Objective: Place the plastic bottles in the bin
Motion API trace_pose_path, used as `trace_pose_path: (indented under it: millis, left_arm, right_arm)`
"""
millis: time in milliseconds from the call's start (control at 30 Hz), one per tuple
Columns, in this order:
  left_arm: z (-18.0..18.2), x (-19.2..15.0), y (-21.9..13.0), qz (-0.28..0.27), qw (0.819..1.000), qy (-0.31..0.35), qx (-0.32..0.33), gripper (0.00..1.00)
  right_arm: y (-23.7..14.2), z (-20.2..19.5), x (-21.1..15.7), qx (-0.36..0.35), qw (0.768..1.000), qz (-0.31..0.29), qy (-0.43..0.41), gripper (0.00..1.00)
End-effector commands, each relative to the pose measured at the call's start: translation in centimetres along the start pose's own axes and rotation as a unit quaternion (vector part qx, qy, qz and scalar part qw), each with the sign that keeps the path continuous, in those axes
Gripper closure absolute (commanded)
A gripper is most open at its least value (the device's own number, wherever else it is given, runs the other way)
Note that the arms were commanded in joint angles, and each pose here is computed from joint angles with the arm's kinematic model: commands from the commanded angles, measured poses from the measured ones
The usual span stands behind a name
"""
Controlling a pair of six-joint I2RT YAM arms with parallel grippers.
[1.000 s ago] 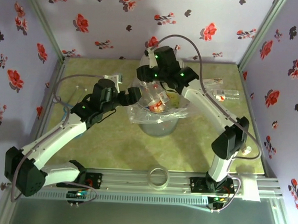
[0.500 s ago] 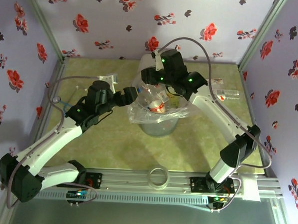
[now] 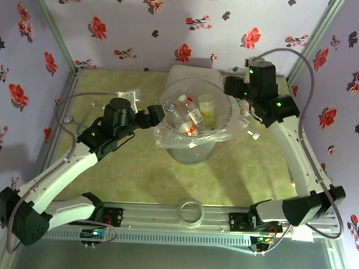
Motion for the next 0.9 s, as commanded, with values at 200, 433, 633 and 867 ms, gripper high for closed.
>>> trace_pose_path:
  millis: [200, 433, 633, 867]
  left_arm:
    - [0.3, 0.3, -0.4, -0.014, 1.000, -0.004, -0.002, 0.11]
    - [0.5, 0.3, -0.9, -0.016, 1.000, -0.002, 0.000, 0.11]
    - [0.9, 0.2, -0.7, -0.015, 1.000, -0.005, 0.004, 0.11]
    - [1.0, 0.1, -0.3, -0.013, 1.000, -0.004, 0.006, 0.10]
  right_arm:
    - [6.5, -6.4, -8.1, -0.096, 0.938, 0.004, 0.333, 0.18]
    - [9.7, -7.5, -12.9, -0.109, 0.841, -0.014, 0.530, 0.17]
    - [10.9, -7.8, -15.8, -0.126, 0.799, -0.014, 0.588, 0.17]
    - [12.8, -7.6, -18.6, -0.132, 0.756, -0.001, 0.641, 0.16]
Point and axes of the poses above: each hand's point on the last joint's axis, 136 mm out from that joint toward the fingers, its own y axis out along the fingers, its own z axis along the line the jaws close on, x = y × z, the point moved 4 cm from there along -y, back along the fingers, and after that the axes turned 12 degrees about -y, right-handed, at the moved point
